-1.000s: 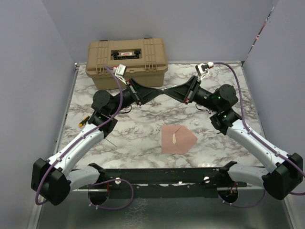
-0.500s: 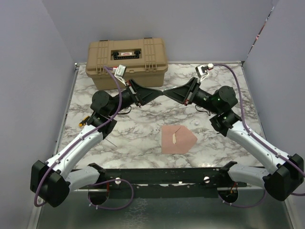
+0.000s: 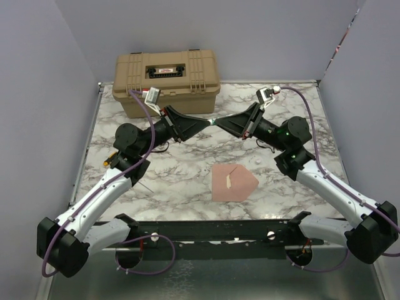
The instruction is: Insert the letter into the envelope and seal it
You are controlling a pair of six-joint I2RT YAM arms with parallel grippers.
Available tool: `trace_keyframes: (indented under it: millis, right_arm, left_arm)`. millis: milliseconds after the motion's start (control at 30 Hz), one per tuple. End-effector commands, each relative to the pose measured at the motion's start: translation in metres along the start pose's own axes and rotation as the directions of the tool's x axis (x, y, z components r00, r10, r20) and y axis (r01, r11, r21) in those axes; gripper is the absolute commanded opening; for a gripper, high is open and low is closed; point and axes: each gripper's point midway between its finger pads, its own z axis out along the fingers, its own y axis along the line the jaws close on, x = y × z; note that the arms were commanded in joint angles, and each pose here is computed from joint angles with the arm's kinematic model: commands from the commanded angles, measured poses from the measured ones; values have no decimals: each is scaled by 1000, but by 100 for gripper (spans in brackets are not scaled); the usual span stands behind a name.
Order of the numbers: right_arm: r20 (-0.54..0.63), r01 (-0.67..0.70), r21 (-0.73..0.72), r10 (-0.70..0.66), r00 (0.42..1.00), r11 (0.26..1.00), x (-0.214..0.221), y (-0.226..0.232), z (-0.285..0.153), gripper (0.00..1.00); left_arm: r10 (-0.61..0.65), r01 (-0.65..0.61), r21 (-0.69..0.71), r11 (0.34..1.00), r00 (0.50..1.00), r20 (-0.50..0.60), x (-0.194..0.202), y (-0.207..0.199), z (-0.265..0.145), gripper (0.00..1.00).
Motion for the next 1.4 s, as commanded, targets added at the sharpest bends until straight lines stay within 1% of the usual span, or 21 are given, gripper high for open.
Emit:
trace_keyframes:
  millis: [0, 67, 167, 200, 233, 267, 300, 367, 433, 500, 600, 633, 667, 733, 867, 967, 1033, 1133, 1267, 1300, 1367]
  right_arm:
    - [42, 65, 64, -68, 997, 996, -11, -15, 2, 0]
    - [37, 101, 71, -104, 994, 992, -11, -16, 2, 0]
    - [35, 151, 132, -157, 987, 980, -16, -24, 2, 0]
    - [33, 167, 165, -175, 984, 972, -18, -28, 2, 0]
    - [32, 189, 207, -199, 979, 960, -20, -34, 0, 1]
    - [34, 216, 253, -232, 972, 943, -24, -38, -3, 0]
    - [30, 241, 325, -264, 964, 915, -30, -47, -8, 0]
    - [16, 261, 504, -312, 950, 823, -39, -74, -26, 0]
    - [-24, 277, 661, -349, 937, 698, -45, -105, -50, 0]
    - [-71, 260, 786, -336, 939, 561, -42, -140, -78, 0]
    - [-138, 246, 884, -281, 950, 397, -27, -183, -113, 1]
    - [-155, 240, 904, -252, 955, 353, -20, -197, -123, 0]
    - [-168, 237, 915, -226, 960, 327, -12, -207, -130, 0]
    - [-181, 227, 925, -172, 968, 306, 5, -225, -140, 0]
    - [-194, 226, 922, -131, 972, 313, 29, -248, -147, 0]
    - [-206, 237, 920, -129, 970, 313, 40, -257, -145, 0]
    - [-228, 257, 922, -130, 965, 290, 48, -263, -144, 0]
    - [-275, 299, 921, -130, 953, 250, 64, -272, -143, 0]
    - [-310, 335, 928, -161, 937, 160, 77, -276, -146, 0]
    - [-320, 345, 927, -172, 932, 146, 79, -276, -146, 0]
    - [-346, 373, 917, -183, 920, 141, 84, -277, -144, 0]
  left_arm:
    - [72, -77, 99, 992, 996, 56, -13, -36, -7, 36]
    - [73, -78, 98, 992, 996, 53, -12, -36, -7, 42]
    - [83, -87, 74, 993, 995, 52, -10, -28, -7, 63]
    - [95, -98, 51, 994, 994, 48, -10, -23, -7, 68]
    - [106, -106, 10, 994, 994, 37, -8, -14, -6, 72]
    - [110, -109, -67, 992, 994, 11, -3, 4, -8, 77]
    - [120, -120, -142, 983, 993, -3, -1, 21, -11, 79]
    - [147, -149, -261, 954, 989, -30, 5, 48, -20, 81]
    - [150, -162, -363, 918, 987, -62, 13, 76, -31, 81]
    - [135, -163, -432, 887, 986, -95, 24, 101, -38, 81]
    - [59, -121, -491, 863, 988, -139, 48, 136, -43, 73]
    - [36, -113, -504, 856, 986, -160, 58, 148, -43, 68]
    - [20, -109, -514, 851, 984, -176, 68, 159, -42, 63]
    - [-15, -102, -539, 836, 978, -208, 90, 182, -40, 53]
    - [-75, -97, -582, 807, 962, -264, 132, 228, -35, 31]
    - [-91, -108, -599, 793, 952, -292, 156, 254, -29, 20]
    - [-116, -97, -610, 786, 947, -300, 169, 269, -28, 13]
    - [-155, -80, -625, 777, 938, -312, 187, 286, -28, 8]
    - [-191, -60, -646, 761, 931, -310, 204, 304, -32, 4]
    - [-194, -58, -650, 757, 931, -308, 207, 308, -33, 3]
    - [-174, -77, -654, 752, 935, -309, 212, 316, -36, 1]
